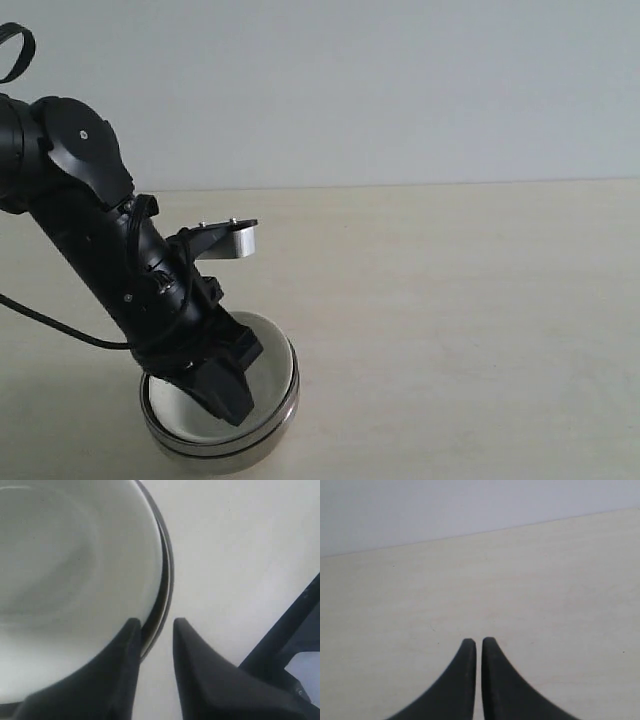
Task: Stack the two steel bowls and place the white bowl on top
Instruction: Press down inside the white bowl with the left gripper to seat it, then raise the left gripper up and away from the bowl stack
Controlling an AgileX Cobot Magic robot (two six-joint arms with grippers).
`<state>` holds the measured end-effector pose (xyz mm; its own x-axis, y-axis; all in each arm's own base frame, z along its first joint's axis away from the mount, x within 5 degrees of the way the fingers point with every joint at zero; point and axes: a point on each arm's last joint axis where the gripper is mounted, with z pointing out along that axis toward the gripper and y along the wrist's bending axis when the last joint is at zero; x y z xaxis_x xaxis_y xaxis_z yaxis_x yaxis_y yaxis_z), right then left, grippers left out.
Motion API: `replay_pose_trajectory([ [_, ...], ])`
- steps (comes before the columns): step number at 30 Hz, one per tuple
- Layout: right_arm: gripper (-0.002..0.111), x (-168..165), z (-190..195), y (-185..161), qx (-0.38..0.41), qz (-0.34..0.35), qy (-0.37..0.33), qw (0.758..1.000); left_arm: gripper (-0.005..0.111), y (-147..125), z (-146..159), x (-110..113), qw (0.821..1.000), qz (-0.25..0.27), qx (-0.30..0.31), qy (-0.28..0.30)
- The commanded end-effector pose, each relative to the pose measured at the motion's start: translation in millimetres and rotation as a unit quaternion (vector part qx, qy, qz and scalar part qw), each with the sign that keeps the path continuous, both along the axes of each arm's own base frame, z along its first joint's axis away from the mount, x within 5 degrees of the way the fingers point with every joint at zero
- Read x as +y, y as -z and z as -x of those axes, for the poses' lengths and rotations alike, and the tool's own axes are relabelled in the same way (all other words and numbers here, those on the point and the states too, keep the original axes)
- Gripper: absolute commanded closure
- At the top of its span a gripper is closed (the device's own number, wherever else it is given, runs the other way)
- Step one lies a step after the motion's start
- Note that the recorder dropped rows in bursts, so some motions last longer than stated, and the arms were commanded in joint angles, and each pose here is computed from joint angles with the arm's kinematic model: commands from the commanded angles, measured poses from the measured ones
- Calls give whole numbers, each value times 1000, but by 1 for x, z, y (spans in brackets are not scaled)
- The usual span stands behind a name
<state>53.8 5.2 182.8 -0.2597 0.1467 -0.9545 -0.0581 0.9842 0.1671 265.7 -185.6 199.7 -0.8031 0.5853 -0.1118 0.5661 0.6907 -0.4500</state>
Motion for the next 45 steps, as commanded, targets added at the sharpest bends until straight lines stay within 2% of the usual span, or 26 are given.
replay_pose_trajectory([
  [1, 108, 0, 0, -1, -8, 4, 1, 1000, 85, -3, -3, 1, 999, -13, -38, 11],
  [8, 108, 0, 0, -1, -8, 4, 1, 1000, 85, 7, -19, 0, 994, -23, -103, -13],
  [15, 108, 0, 0, -1, -8, 4, 1, 1000, 85, 29, -29, -3, 994, -33, -105, -23],
  [24, 108, 0, 0, -1, -8, 4, 1, 1000, 85, 33, -30, -3, 994, -38, -103, -21],
  [30, 108, 0, 0, -1, -8, 4, 1, 1000, 85, 14, -26, -1, 992, -27, -119, -19],
  [36, 108, 0, 0, -1, -8, 4, 1, 1000, 85, -13, -23, 2, 985, -11, -168, -23],
  [40, 108, 0, 0, -1, -8, 4, 1, 1000, 85, -19, -29, 2, 978, -2, -206, -37],
  [43, 108, 0, 0, -1, -8, 4, 1, 1000, 90, -20, -34, 3, 971, -5, -236, -38],
  [45, 108, 0, 0, -1, -8, 4, 1, 1000, 98, -21, -37, 3, 967, -6, -253, -39],
])
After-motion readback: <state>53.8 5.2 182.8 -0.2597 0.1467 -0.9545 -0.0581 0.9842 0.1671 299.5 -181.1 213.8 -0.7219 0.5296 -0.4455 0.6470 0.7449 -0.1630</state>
